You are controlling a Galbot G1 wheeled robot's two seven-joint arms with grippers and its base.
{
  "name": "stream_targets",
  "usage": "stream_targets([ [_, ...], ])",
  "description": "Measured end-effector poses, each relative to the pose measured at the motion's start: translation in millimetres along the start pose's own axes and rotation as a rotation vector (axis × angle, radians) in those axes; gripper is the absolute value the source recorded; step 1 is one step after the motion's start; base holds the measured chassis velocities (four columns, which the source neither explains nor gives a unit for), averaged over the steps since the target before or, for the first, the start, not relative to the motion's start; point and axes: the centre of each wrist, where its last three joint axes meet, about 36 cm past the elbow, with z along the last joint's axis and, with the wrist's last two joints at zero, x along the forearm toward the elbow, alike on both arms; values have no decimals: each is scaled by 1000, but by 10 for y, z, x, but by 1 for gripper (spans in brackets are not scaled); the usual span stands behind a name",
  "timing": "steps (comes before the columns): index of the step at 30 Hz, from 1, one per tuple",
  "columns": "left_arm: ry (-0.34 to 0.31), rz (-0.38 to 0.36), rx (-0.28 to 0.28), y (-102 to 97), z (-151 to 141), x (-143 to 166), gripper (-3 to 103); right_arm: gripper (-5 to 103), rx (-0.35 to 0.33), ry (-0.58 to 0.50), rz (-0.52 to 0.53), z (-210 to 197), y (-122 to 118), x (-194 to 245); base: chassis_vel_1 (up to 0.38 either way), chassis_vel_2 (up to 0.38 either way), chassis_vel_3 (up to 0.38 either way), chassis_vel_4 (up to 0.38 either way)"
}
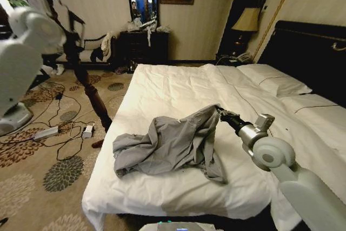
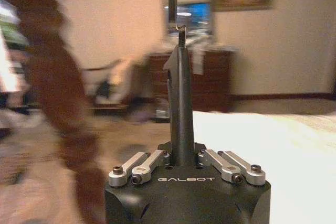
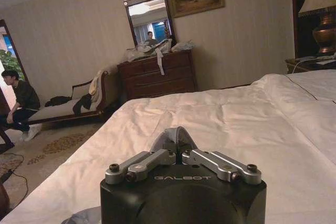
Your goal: Pick up the clothes from the bed and hang them on the clothes hanger.
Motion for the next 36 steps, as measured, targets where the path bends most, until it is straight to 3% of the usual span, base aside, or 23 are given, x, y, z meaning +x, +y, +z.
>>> stream_targets([
  [7,-28,85,0,63,531,-30,16,0,13,7,5,2,-11,46,0,0,0,0],
  [10,-16,126,3,207,978,158,16,0,16,5,-1,-8,0,20,0,0,0,0],
  [13,4,155,-12,225,1261,265,16,0,17,7,-6,-2,7,1,0,0,0,0],
  [16,12,258,-91,158,1708,537,16,0,16,14,-18,27,30,-37,0,0,0,0],
  [17,12,258,-91,158,1708,537,16,0,16,14,-18,27,30,-37,0,0,0,0],
  [20,-9,420,-132,-17,1999,717,16,0,23,17,-17,44,33,-37,0,0,0,0],
  [21,-22,469,-138,-71,2057,762,16,0,21,17,-18,45,34,-37,0,0,0,0],
  [22,-22,469,-138,-71,2057,762,16,0,21,17,-18,45,34,-37,0,0,0,0],
  [24,-31,567,-169,-178,2187,834,16,0,12,15,-25,43,47,-29,0,0,0,0],
  [26,-31,595,-181,-198,2227,843,16,0,11,14,-27,44,52,-25,0,0,0,0],
  [29,-9,712,-224,-267,2455,859,16,0,18,10,-25,44,55,-12,0,0,0,0],
  [31,-7,726,-226,-277,2474,866,16,0,19,10,-24,42,54,-11,0,0,0,0],
  [36,42,915,-240,-402,2655,1060,16,0,34,8,-11,39,27,-36,0,0,0,0],
])
